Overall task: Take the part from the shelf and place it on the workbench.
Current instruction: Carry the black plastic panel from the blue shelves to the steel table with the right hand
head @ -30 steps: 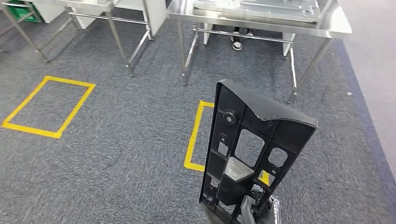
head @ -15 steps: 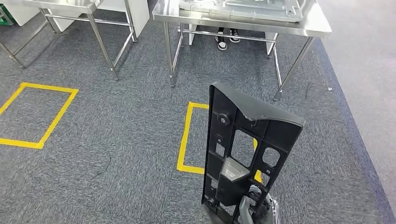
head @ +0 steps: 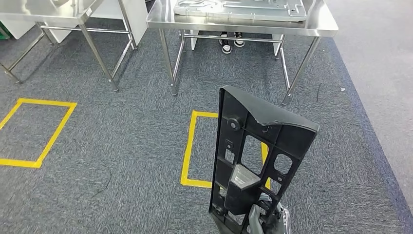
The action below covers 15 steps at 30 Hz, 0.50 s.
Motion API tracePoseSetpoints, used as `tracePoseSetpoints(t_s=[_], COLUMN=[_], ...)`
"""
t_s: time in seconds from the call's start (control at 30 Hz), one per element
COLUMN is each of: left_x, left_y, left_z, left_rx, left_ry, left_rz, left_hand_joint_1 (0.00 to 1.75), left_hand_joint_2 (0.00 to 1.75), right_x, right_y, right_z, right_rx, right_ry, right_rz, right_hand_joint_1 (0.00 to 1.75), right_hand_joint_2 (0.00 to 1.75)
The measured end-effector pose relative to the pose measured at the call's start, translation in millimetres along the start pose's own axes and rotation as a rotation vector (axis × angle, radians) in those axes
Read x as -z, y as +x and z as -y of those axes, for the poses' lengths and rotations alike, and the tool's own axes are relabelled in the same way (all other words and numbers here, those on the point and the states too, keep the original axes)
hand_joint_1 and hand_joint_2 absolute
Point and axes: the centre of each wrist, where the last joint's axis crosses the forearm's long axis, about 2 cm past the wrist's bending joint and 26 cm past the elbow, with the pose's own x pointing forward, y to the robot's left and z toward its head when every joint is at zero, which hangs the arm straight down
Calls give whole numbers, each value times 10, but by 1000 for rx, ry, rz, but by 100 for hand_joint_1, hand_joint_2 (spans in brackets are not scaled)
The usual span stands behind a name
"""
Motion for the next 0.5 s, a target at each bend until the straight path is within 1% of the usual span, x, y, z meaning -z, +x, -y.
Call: tracePoseSetpoints(t_s=[0.2, 0.5], left_x=[0, -3], left_y=[-11, -15], left_z=[-46, -37], left_rx=[4, 3], left_ry=[4, 3], left_rz=[-7, -9], left_hand_joint_1=[0, 0], left_hand_joint_2=[0, 0], right_x=[-9, -18], right_y=[-14, -16], right_z=[-13, 0], right_rx=[0, -9], right_ry=[1, -1], right_rz=[-7, -10], right_hand_joint_1=[175, 175], right_hand_joint_2=[175, 175])
